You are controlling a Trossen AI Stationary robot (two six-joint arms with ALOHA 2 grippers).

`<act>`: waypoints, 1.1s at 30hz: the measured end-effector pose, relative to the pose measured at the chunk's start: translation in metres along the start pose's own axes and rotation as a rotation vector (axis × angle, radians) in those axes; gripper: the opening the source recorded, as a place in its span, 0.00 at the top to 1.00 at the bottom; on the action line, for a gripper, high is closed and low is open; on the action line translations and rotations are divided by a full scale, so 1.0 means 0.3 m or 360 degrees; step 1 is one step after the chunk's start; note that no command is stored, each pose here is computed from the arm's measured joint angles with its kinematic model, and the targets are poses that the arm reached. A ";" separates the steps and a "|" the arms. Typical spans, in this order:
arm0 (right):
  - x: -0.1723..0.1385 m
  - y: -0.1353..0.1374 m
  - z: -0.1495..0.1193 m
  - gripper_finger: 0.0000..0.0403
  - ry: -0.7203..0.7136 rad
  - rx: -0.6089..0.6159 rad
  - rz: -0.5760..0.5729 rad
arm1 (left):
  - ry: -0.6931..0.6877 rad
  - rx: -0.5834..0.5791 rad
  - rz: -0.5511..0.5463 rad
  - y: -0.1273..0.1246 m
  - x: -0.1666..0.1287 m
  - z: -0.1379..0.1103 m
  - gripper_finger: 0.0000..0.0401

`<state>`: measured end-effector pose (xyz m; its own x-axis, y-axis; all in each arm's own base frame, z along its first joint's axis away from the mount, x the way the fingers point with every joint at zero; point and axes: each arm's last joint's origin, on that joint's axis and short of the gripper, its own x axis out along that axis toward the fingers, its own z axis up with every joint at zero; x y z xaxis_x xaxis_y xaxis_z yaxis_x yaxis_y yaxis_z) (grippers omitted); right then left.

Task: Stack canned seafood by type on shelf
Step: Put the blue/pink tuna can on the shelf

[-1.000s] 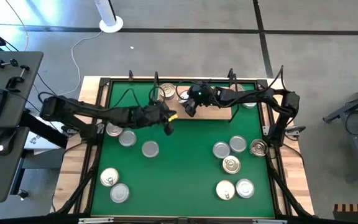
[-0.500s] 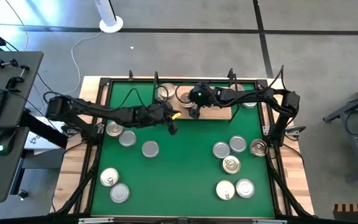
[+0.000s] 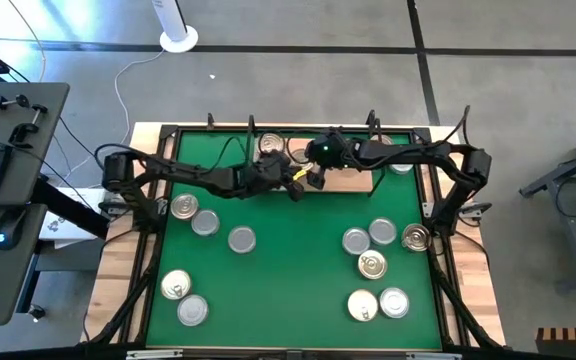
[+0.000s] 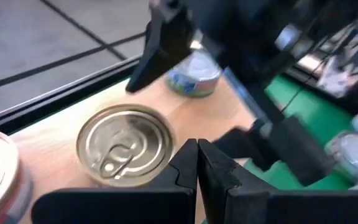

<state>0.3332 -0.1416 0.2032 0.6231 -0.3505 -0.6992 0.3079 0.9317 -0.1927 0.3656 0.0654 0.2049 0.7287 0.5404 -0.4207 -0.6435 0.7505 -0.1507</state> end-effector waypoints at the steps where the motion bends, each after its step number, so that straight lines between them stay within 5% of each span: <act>1: -0.001 0.000 0.001 0.01 -0.0007 -0.0002 0.0005 | 0.0008 -0.0003 0.0014 0.003 0.014 0.008 1.00; 8: -0.007 0.000 0.002 0.01 -0.0006 -0.0022 0.0022 | 0.0139 -0.0052 -0.0010 0.046 0.125 -0.011 1.00; 18: -0.110 -0.014 0.007 0.01 0.0088 -0.0068 -0.0134 | 0.0157 -0.0017 0.0004 0.047 0.123 -0.014 1.00; 26: -0.177 0.018 0.031 0.01 0.0021 -0.0037 -0.0119 | 0.0083 0.0072 -0.0117 -0.034 0.017 0.037 1.00; 33: -0.186 0.044 0.041 0.01 -0.0018 0.0029 -0.0094 | -0.0004 0.0214 -0.0193 -0.130 -0.177 0.092 1.00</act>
<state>0.3113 -0.1109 0.2483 0.6116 -0.4059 -0.6791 0.3571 0.9076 -0.2209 0.3587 0.0180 0.2578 0.7999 0.4434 -0.4045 -0.5137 0.8543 -0.0794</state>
